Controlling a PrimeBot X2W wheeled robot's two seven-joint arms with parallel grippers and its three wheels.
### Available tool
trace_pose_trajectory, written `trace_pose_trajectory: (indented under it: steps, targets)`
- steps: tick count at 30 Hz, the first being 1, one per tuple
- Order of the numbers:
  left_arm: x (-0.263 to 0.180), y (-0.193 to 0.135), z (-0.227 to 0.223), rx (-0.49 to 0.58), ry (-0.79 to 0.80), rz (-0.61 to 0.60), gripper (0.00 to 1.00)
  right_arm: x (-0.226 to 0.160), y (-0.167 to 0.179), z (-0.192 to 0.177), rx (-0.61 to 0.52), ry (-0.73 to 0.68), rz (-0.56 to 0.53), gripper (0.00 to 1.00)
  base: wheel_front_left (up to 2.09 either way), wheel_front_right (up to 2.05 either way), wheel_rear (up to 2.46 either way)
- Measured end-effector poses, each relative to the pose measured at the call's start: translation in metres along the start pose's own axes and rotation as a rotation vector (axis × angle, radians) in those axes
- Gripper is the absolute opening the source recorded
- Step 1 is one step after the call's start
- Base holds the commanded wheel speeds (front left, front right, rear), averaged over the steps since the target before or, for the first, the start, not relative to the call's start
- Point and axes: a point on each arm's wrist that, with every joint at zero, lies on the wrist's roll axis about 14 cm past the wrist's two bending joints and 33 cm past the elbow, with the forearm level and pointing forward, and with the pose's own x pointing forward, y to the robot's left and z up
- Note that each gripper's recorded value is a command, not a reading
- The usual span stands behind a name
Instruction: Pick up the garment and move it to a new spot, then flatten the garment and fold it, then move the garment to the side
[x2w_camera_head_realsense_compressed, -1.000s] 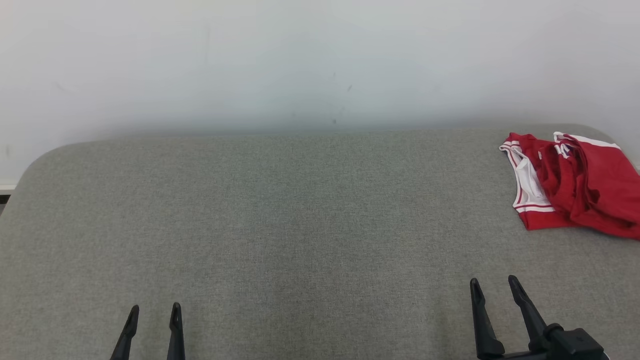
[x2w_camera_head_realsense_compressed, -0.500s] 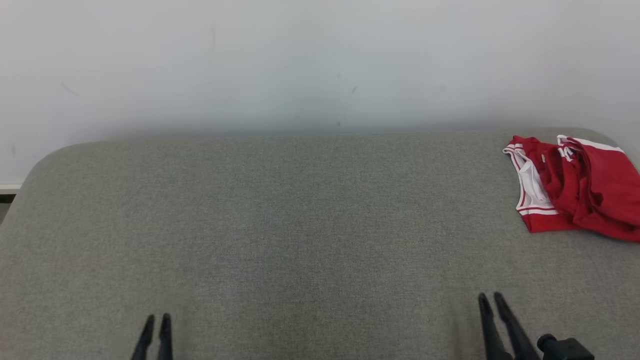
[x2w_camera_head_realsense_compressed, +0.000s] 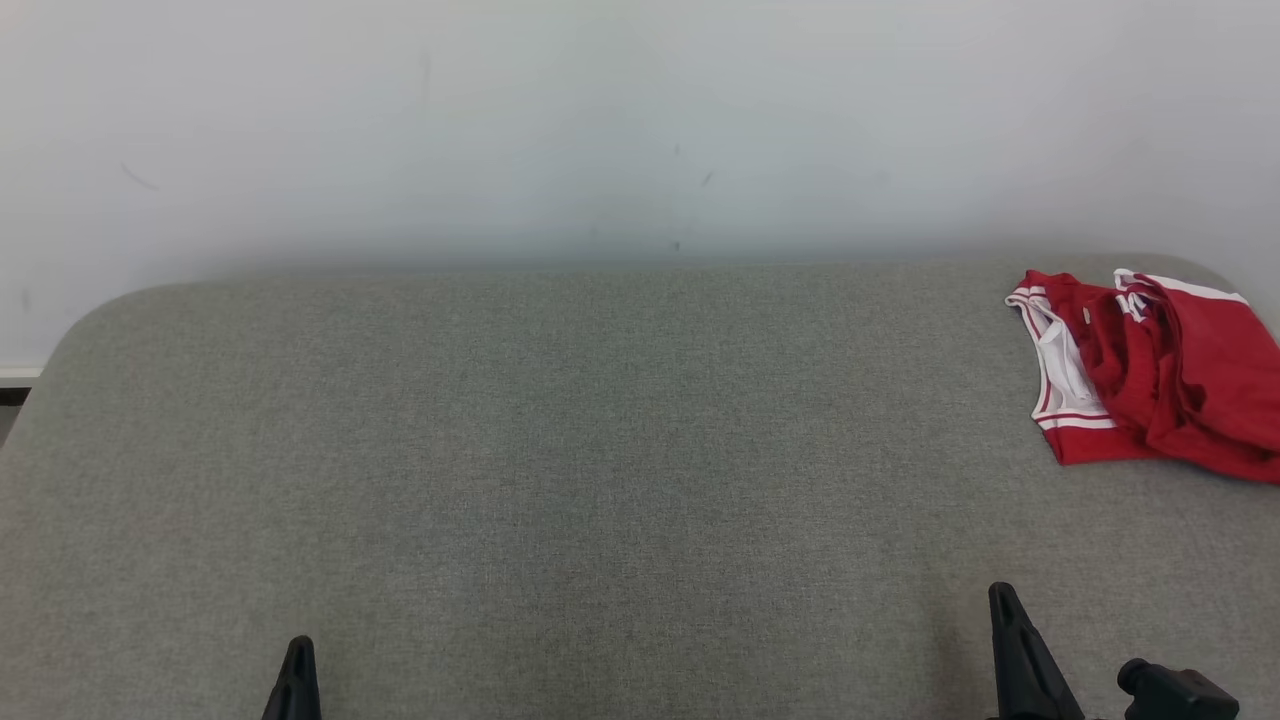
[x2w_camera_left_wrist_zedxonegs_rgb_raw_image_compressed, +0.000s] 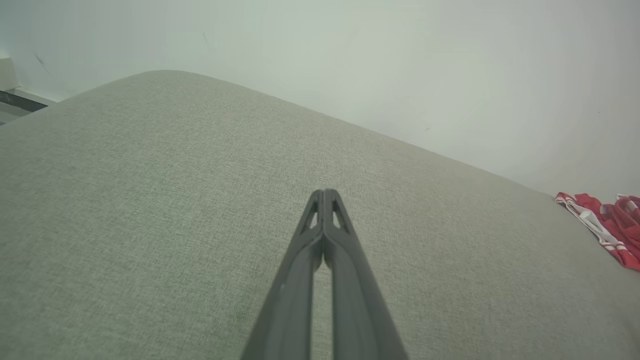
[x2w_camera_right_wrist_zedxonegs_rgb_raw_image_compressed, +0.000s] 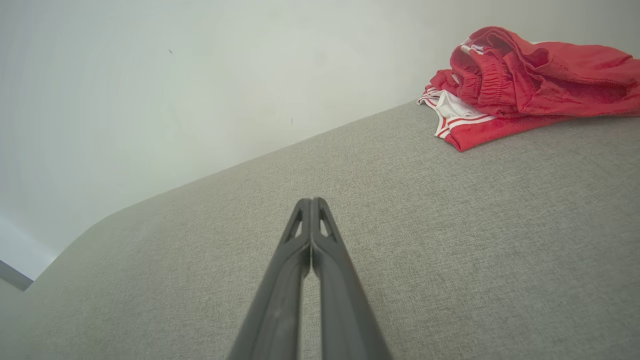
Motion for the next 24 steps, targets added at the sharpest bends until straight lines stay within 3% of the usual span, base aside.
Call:
trace_pose_trajectory:
  steps: [24]
  targets:
    - [0.014,0.005,0.007,-0.355,0.000,0.045,0.00,0.010,-0.014,0.010,0.351,-0.012,-0.062,0.00,0.00,0.00,0.00]
